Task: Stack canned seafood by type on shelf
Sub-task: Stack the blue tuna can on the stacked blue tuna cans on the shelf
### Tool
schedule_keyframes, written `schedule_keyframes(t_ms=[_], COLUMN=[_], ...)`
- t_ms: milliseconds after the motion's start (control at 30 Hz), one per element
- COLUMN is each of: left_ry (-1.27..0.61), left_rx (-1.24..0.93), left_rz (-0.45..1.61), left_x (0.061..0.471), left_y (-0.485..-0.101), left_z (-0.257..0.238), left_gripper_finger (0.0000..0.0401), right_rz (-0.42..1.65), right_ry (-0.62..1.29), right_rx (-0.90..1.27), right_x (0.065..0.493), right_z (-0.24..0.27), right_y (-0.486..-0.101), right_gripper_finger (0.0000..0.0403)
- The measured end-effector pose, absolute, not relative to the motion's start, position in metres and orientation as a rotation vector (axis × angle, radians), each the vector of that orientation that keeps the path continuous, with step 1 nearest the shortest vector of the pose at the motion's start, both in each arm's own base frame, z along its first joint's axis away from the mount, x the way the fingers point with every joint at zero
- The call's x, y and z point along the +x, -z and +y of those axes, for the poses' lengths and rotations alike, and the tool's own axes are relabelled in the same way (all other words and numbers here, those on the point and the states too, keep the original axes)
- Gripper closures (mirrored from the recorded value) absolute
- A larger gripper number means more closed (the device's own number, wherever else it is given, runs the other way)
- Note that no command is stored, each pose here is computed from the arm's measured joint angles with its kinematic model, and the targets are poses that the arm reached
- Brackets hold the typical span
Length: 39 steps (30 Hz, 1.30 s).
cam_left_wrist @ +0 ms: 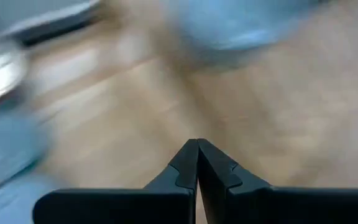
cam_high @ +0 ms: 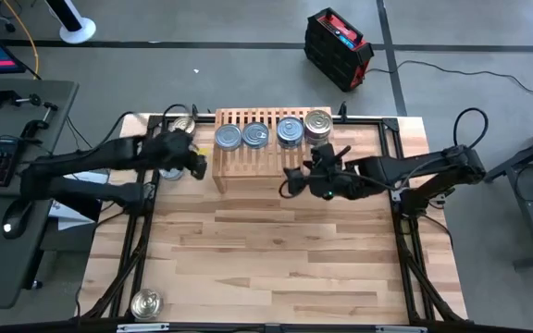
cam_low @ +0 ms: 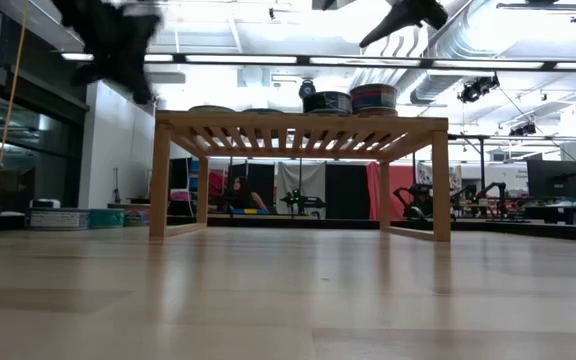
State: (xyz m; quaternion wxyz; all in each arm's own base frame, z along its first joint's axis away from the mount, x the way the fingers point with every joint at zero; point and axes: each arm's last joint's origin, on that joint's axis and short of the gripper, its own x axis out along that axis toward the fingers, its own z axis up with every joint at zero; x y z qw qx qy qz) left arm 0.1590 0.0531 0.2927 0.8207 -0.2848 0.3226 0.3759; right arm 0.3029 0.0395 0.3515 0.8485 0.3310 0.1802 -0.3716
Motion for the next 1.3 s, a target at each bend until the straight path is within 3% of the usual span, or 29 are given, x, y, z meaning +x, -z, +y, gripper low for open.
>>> schedule_keyframes(t_ms=[133, 333, 467, 667, 767, 1300], left_ry=[-1.007, -1.071, -0.992, -0.69, -0.664, -0.604], left_rx=[-0.67, -0.593, -0.465, -0.129, 0.003, 0.118], left_rz=[0.91, 1.179, 1.444, 1.755, 1.796, 1.856], left_x=[0.148, 0.144, 0.149, 0.16, 0.156, 0.138], left_y=[-0.273, -0.255, -0.235, -0.199, -0.182, -0.145], left_z=[0.075, 0.094, 0.106, 0.1, 0.095, 0.089], left_gripper_finger=[0.0401, 0.0401, 0.0401, 0.0401, 0.0401, 0.0401], right_rz=[0.431, 0.559, 0.608, 0.651, 0.66, 0.556], right_ry=[0.737, 0.619, 0.556, 0.513, 0.504, 0.505], right_rx=[0.682, 0.505, 0.425, 0.382, 0.384, 0.498], right_x=[0.302, 0.302, 0.302, 0.301, 0.301, 0.308], right_z=[0.044, 0.045, 0.045, 0.046, 0.046, 0.046], right_y=[-0.35, -0.348, -0.348, -0.346, -0.346, -0.352], right_gripper_finger=[0.0069, 0.0069, 0.0069, 0.0069, 0.0069, 0.0069])
